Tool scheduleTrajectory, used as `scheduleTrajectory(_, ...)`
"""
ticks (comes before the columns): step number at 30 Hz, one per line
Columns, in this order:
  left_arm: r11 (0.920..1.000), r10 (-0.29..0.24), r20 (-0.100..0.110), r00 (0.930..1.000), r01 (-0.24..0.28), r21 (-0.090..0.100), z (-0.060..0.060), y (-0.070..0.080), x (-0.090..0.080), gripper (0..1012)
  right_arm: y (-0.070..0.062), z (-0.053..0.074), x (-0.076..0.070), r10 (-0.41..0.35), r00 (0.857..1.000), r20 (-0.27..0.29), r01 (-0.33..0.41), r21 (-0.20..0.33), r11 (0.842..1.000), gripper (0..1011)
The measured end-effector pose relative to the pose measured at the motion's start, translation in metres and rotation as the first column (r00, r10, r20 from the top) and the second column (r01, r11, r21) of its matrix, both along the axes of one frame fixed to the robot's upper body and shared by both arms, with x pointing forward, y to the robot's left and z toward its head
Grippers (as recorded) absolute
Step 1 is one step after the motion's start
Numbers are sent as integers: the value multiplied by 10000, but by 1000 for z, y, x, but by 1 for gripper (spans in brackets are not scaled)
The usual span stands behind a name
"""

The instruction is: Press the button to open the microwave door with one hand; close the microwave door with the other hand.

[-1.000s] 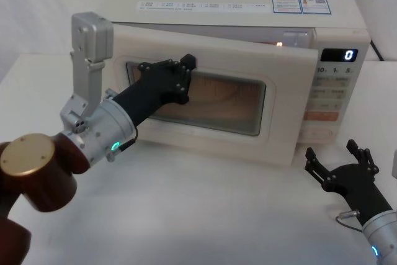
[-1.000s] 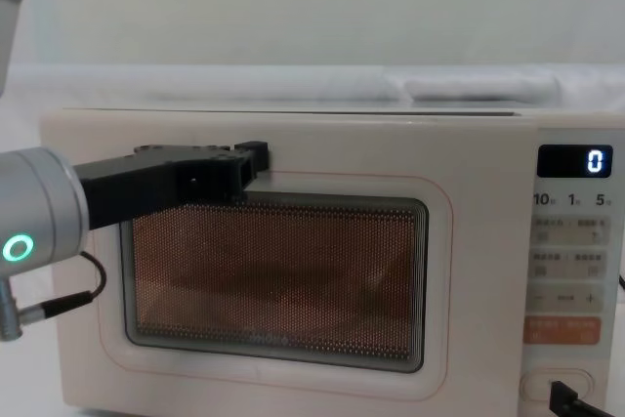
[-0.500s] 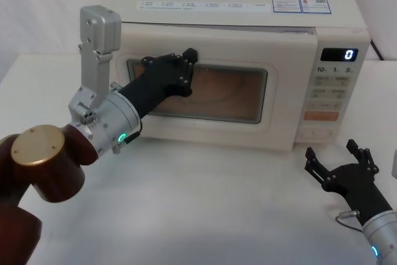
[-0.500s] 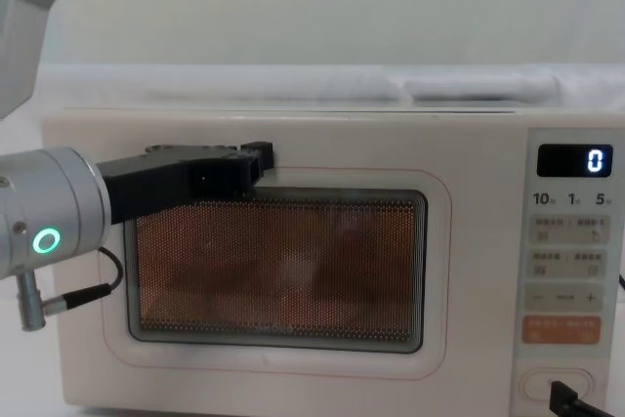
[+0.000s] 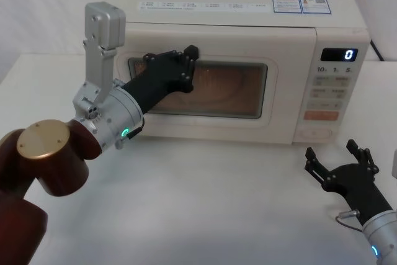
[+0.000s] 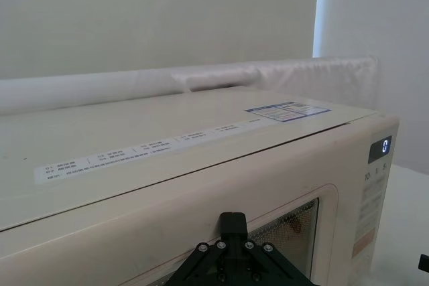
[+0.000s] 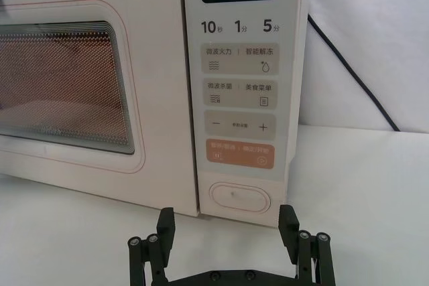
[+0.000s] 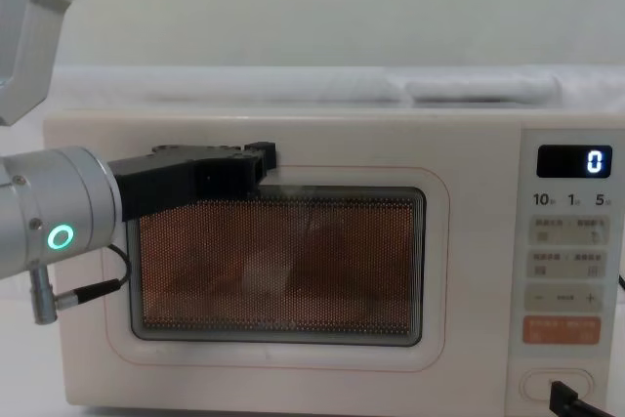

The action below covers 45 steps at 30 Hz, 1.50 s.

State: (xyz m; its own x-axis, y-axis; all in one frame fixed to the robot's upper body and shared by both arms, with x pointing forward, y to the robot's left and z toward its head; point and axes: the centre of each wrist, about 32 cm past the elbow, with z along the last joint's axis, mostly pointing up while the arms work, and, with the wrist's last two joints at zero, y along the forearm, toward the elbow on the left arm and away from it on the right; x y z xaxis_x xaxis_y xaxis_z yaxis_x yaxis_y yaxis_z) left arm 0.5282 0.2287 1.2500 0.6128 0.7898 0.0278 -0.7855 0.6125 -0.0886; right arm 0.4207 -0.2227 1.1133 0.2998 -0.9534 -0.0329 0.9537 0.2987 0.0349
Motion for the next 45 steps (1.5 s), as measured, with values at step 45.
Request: scheduleTrajectory(45, 9950, 989, 144, 9950, -987, -130, -2, 30, -72, 0, 0, 0, 0, 0, 10000, 0, 0, 0, 10000, 1002)
